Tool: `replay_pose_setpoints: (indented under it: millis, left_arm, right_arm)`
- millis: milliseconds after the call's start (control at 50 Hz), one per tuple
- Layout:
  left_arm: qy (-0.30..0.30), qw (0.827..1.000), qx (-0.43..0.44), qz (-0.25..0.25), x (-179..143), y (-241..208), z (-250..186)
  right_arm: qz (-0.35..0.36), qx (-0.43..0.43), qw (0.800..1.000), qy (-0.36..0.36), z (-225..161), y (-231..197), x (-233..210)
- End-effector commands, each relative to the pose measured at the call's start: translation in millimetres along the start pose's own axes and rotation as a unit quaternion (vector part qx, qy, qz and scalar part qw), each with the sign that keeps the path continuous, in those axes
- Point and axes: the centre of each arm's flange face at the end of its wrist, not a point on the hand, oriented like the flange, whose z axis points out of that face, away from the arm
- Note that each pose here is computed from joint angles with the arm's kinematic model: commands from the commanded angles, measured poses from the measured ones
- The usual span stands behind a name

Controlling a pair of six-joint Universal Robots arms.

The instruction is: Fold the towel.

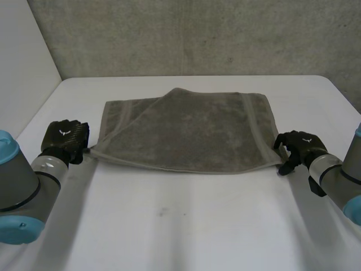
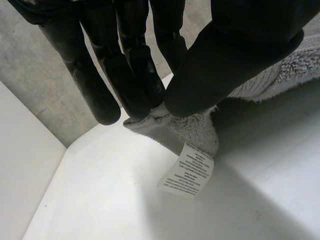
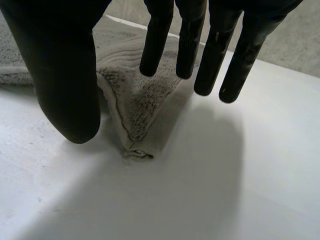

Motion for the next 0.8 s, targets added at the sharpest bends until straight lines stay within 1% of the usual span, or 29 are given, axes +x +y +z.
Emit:
replay_pose_setpoints:
  millis: [20, 80, 120, 200, 260, 280, 300, 340, 360, 400, 420, 440, 460, 500, 520, 540, 560, 580, 600, 620, 640, 660, 680, 700, 720, 740, 800]
  left_arm:
    - [0.0, 1.0, 0.0, 0.0, 0.0, 0.1, -0.1]
    - [0.0, 1.0, -0.001, 0.0, 0.2, 0.5, -0.4]
    - [0.001, 1.0, -0.002, 0.0, 0.3, 0.9, -0.7]
    - [0.002, 1.0, -0.004, 0.001, 1.2, 1.7, -1.5]
    - [0.005, 1.0, -0.006, 0.002, 2.6, 2.4, -3.1]
    - [0.005, 1.0, -0.006, 0.002, 2.6, 2.4, -3.1]
    - [0.006, 1.0, -0.007, 0.003, 3.6, 2.2, -4.8]
    - [0.011, 1.0, -0.008, 0.007, 5.9, 1.6, -8.6]
    - [0.013, 1.0, -0.008, 0.008, 6.9, 0.2, -12.9]
    - [0.016, 1.0, -0.01, 0.009, 8.1, 0.0, -18.4]
    - [0.019, 1.0, -0.015, 0.011, 9.2, 1.0, -24.9]
    - [0.019, 1.0, -0.016, 0.011, 9.2, 1.0, -25.0]
    - [0.022, 0.999, -0.021, 0.015, 10.9, 1.3, -33.2]
    - [0.027, 0.999, -0.025, 0.022, 12.0, -0.3, -41.7]
    - [0.032, 0.998, -0.033, 0.032, 13.0, -0.9, -51.3]
    - [0.032, 0.998, -0.033, 0.032, 13.0, -0.9, -51.3]
    - [0.036, 0.998, -0.04, 0.045, 13.2, -2.4, -60.6]
    - [0.041, 0.996, -0.05, 0.057, 13.3, -2.8, -70.6]
    - [0.041, 0.996, -0.051, 0.057, 13.3, -2.8, -70.7]
    - [0.046, 0.995, -0.06, 0.068, 13.2, -3.4, -80.4]
    - [0.052, 0.993, -0.069, 0.077, 13.5, -4.5, -91.1]
    - [0.052, 0.993, -0.07, 0.078, 13.5, -4.5, -91.2]
    - [0.057, 0.992, -0.078, 0.085, 13.5, -6.1, -102.0]
    - [0.057, 0.992, -0.078, 0.085, 13.5, -6.1, -102.1]
    - [0.063, 0.99, -0.085, 0.091, 14.1, -7.7, -112.4]
    - [0.069, 0.989, -0.088, 0.094, 14.8, -10.4, -121.4]
    - [0.074, 0.988, -0.092, 0.095, 15.2, -13.6, -134.0]
  right_arm:
    - [0.013, -0.001, 1.0, 0.001, 11.6, 6.6, 1.3]
    - [0.012, 0.006, 1.0, 0.005, 13.4, 4.8, 2.6]
    - [0.017, 0.034, 0.999, 0.016, 15.4, -4.2, 9.5]
    - [0.027, 0.06, 0.997, 0.032, 13.9, -17.2, 20.6]
    - [0.023, 0.081, 0.996, 0.044, 7.4, -34.0, 29.6]
    - [0.018, 0.09, 0.995, 0.043, 3.3, -42.9, 29.9]
    - [0.018, 0.09, 0.995, 0.043, 3.2, -43.0, 29.9]
    - [0.004, 0.097, 0.994, 0.04, -10.0, -58.1, 28.1]
    - [0.004, 0.097, 0.994, 0.04, -10.1, -58.1, 28.1]
    - [-0.038, 0.086, 0.995, 0.037, -25.5, -68.1, 23.3]
    - [-0.038, 0.086, 0.995, 0.037, -25.6, -68.2, 23.3]
    - [-0.069, 0.074, 0.994, 0.035, -33.4, -69.7, 20.7]
    - [-0.07, 0.074, 0.994, 0.035, -33.5, -69.7, 20.7]
    - [-0.148, 0.031, 0.988, 0.029, -50.8, -65.8, 15.2]
    - [-0.149, 0.031, 0.988, 0.029, -50.9, -65.8, 15.1]
    - [-0.189, 0.005, 0.982, 0.024, -59.9, -61.6, 12.6]
    - [-0.225, -0.024, 0.974, 0.018, -70.1, -57.0, 9.7]
    - [-0.226, -0.024, 0.974, 0.018, -70.2, -56.9, 9.7]
    - [-0.257, -0.054, 0.965, 0.008, -80.6, -51.6, 6.3]
    - [-0.258, -0.054, 0.965, 0.008, -80.7, -51.6, 6.3]
    - [-0.284, -0.082, 0.955, -0.004, -92.5, -47.5, 3.0]
    - [-0.305, -0.105, 0.947, -0.014, -105.7, -45.6, -0.2]
    - [-0.305, -0.105, 0.946, -0.014, -105.8, -45.6, -0.2]
    - [-0.32, -0.121, 0.939, -0.018, -118.5, -46.4, -1.4]
    - [-0.33, -0.134, 0.934, -0.018, -130.5, -47.8, -1.2]
    - [-0.331, -0.134, 0.934, -0.018, -130.6, -47.8, -1.2]
    - [-0.342, -0.14, 0.929, -0.025, -147.2, -52.5, -4.1]
